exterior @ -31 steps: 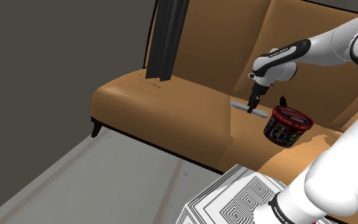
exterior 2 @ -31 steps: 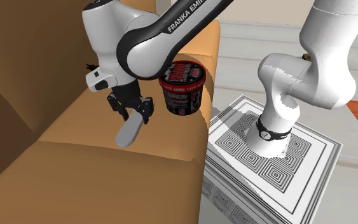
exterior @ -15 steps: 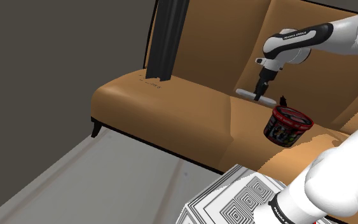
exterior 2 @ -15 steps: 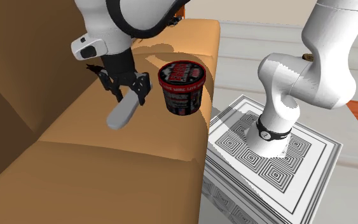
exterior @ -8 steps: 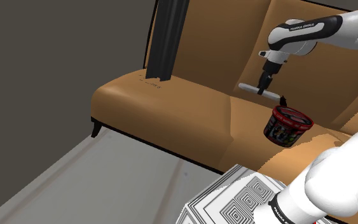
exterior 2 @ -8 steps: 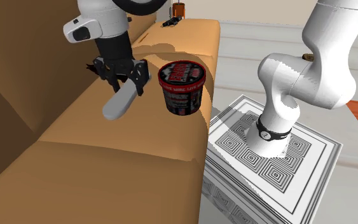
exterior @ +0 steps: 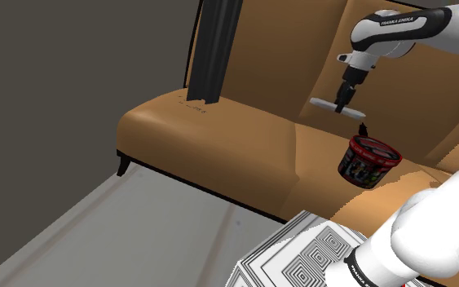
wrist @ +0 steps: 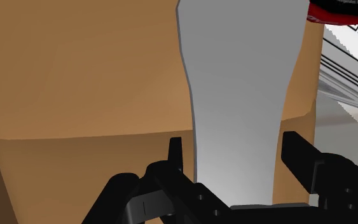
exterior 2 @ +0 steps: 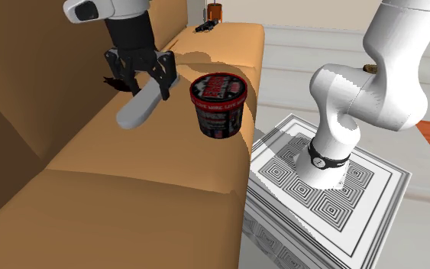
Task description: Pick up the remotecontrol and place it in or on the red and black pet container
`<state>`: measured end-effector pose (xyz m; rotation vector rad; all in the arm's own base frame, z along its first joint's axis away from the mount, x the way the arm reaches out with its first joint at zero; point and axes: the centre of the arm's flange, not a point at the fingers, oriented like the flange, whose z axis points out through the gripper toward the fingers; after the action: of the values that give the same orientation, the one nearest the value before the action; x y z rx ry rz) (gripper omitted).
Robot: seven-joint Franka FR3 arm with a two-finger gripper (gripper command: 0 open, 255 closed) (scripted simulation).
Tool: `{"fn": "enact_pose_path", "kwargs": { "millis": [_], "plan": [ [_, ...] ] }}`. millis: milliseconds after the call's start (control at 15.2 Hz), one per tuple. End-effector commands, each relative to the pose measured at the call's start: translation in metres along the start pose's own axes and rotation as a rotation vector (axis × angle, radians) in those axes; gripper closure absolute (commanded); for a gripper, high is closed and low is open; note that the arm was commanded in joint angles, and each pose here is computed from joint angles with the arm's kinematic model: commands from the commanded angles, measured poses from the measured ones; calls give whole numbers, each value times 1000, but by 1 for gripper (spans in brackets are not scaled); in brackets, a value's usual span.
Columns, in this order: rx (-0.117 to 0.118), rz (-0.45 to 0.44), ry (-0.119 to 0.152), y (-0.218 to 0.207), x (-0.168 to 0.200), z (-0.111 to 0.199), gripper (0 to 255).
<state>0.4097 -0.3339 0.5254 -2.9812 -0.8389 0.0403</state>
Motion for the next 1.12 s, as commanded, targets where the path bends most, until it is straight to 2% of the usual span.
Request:
{"fn": "enact_pose_path", "kwargs": {
  "millis": [0,330,1056],
  "plan": [
    [0,0,0,-1,0,-11,255],
    [0,0,0,-2,0,-33,255],
    [0,0,0,-90,-115,-31,255]
  ]
}}
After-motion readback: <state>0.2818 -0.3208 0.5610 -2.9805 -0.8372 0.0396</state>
